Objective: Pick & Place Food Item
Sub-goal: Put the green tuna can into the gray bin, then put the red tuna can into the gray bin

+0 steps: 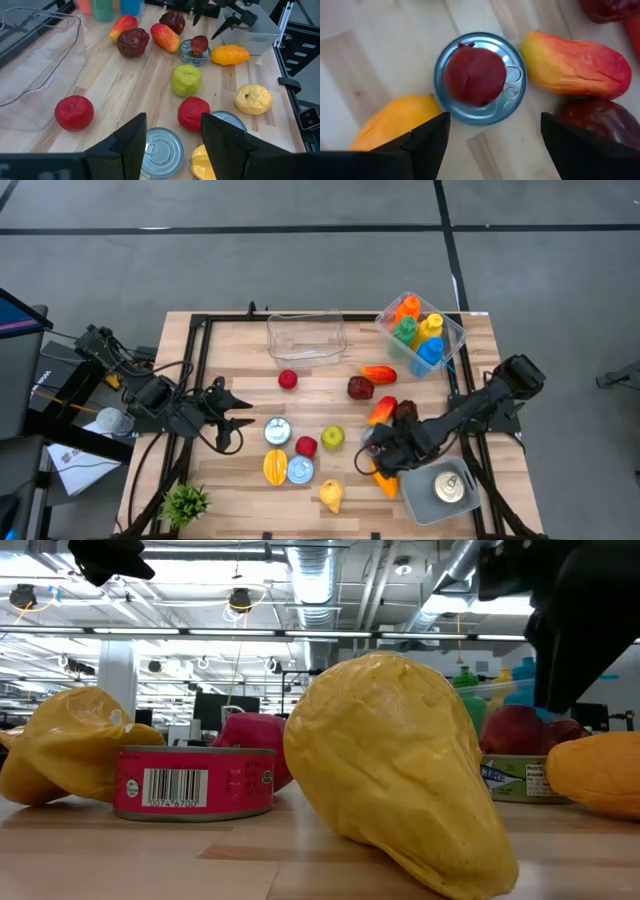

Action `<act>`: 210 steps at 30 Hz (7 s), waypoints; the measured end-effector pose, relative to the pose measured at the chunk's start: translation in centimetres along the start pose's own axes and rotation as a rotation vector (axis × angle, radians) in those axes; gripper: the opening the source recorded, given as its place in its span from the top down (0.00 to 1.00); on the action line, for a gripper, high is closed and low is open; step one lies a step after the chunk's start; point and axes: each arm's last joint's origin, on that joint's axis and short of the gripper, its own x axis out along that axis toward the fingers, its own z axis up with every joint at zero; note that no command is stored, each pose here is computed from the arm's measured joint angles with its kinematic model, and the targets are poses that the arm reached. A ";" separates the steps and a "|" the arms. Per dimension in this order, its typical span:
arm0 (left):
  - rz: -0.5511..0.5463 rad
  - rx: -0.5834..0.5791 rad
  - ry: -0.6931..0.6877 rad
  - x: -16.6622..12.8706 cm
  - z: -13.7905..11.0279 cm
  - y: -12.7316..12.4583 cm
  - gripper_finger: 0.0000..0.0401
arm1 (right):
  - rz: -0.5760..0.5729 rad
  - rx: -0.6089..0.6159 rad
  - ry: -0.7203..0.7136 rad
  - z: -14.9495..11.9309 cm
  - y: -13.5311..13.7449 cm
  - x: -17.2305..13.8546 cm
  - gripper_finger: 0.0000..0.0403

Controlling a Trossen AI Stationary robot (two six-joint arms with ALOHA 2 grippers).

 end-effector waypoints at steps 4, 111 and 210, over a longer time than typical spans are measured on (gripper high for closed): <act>0.000 0.000 0.000 0.0 0.0 0.0 0.56 | 0.018 0.002 0.002 0.8 -0.5 0.7 0.33; -0.002 -0.003 -0.001 0.0 0.0 0.0 0.56 | 0.148 -0.099 -0.303 -6.6 1.9 -11.7 1.00; -0.027 -0.012 0.016 0.0 0.0 -0.1 0.56 | 0.445 -0.642 -0.703 9.3 12.6 6.6 0.46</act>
